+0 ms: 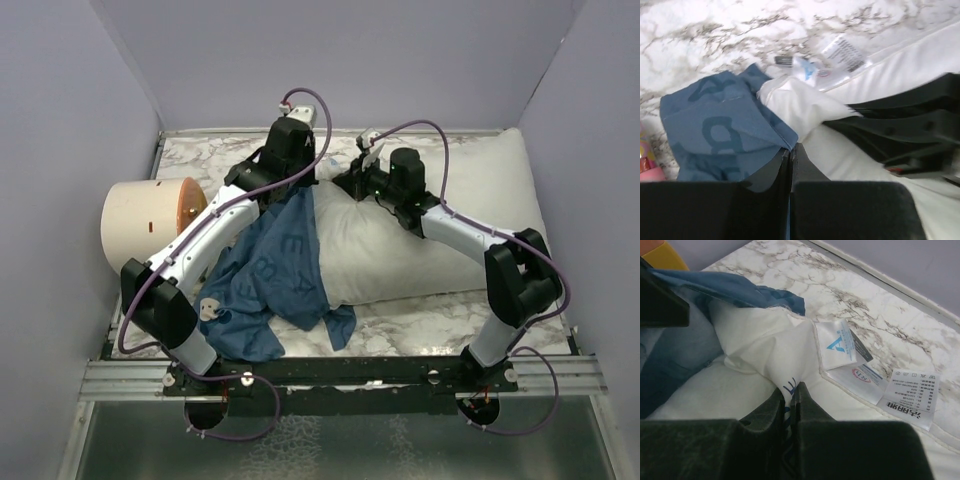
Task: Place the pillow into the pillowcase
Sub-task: Stuff the pillow into the pillowcase.
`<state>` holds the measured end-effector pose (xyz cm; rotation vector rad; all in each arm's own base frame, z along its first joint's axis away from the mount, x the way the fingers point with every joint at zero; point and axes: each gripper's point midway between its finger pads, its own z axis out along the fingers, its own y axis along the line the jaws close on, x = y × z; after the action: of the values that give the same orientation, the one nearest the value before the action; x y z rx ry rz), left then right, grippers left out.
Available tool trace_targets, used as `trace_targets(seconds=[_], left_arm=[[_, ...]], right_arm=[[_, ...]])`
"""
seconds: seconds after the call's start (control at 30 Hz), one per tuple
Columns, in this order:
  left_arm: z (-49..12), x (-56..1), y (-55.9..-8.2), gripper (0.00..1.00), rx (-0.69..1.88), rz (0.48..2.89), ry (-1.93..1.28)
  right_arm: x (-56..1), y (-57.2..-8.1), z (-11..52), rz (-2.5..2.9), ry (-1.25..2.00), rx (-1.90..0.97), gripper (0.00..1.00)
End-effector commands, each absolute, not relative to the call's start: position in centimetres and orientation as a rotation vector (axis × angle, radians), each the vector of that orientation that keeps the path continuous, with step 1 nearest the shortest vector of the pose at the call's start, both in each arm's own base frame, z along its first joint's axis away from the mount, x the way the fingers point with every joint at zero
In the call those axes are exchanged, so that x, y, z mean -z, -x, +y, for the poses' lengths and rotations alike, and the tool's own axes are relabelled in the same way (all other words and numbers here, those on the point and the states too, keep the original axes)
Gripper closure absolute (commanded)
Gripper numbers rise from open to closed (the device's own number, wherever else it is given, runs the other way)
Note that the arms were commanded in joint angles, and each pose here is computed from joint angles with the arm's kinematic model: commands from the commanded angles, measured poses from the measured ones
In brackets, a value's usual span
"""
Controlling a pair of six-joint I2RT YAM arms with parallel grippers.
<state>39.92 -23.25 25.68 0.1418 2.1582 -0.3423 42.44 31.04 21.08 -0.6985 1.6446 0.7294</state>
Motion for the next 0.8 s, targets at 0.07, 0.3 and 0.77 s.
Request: trace_targets(seconds=[0.07,0.3,0.77], left_arm=[[-28.8,-31.7,-39.7,1.0,0.579,2.03,-0.249],[-33.0,-31.5,-42.4,1.0,0.709,2.029,-0.299],[-38.7,-45.1,-43.2,1.0,1.1,1.679,-0.4]], right_arm=[[-20.8,-40.6,33.8,1.651,0.731,-0.909,0.99],[-29.0,-40.4,33.7,1.436,0.649,-1.073,0.99],[-39.8,-43.5,23.4,1.13,0.428,-0.775,0.99]])
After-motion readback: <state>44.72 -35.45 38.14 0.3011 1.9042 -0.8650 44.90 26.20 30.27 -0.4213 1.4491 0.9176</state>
